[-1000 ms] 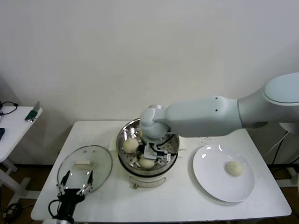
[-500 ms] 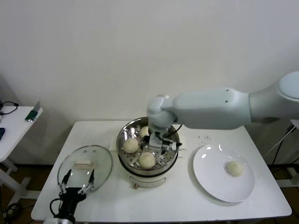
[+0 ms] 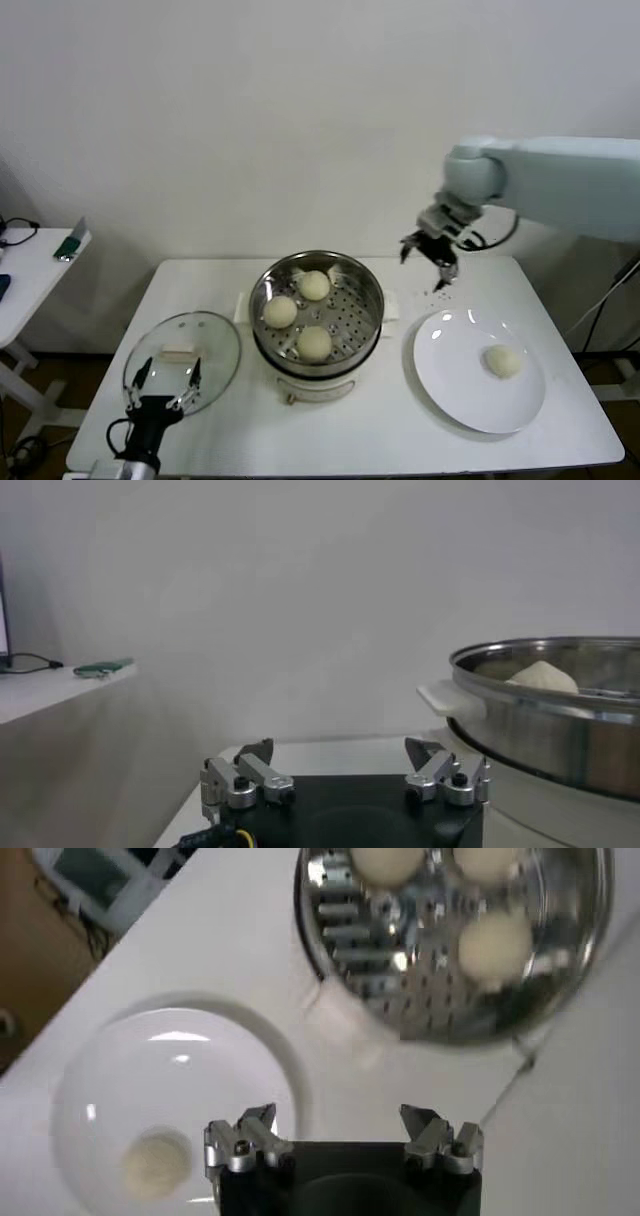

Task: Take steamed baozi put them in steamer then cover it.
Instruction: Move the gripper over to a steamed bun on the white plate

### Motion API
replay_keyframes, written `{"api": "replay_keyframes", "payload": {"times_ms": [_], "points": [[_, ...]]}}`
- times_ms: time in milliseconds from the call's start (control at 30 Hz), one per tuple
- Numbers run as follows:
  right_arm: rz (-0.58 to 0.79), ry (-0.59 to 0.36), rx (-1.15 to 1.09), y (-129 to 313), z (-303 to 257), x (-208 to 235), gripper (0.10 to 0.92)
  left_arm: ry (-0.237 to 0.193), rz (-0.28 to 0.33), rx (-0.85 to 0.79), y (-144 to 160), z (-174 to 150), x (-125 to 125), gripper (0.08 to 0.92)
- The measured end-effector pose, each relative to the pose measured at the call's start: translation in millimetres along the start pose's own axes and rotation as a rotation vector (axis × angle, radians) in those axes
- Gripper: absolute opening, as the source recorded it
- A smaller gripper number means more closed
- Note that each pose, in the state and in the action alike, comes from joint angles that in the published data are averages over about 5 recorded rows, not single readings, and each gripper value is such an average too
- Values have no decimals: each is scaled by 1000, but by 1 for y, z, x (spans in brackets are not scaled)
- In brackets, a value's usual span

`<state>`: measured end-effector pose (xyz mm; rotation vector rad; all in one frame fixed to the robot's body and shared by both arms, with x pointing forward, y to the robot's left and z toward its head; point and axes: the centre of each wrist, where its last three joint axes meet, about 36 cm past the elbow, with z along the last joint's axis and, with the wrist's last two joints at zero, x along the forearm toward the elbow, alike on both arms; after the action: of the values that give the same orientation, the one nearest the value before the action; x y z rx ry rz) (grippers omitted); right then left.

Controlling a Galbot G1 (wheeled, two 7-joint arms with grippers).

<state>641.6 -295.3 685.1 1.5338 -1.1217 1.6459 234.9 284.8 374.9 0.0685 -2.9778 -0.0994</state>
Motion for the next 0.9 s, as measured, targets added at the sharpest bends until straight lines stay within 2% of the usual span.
{"api": "replay_keyframes", "payload": {"times_ms": [167, 333, 900], "points": [[0, 18, -198, 48, 57, -26, 823, 5, -2, 0, 0, 1, 0, 823], [-12, 38, -319, 88, 89, -63, 823, 10, -5, -4, 1, 3, 2, 823], [-51, 88, -479, 153, 118, -161, 823, 32, -5, -13, -2, 8, 8, 823]]}}
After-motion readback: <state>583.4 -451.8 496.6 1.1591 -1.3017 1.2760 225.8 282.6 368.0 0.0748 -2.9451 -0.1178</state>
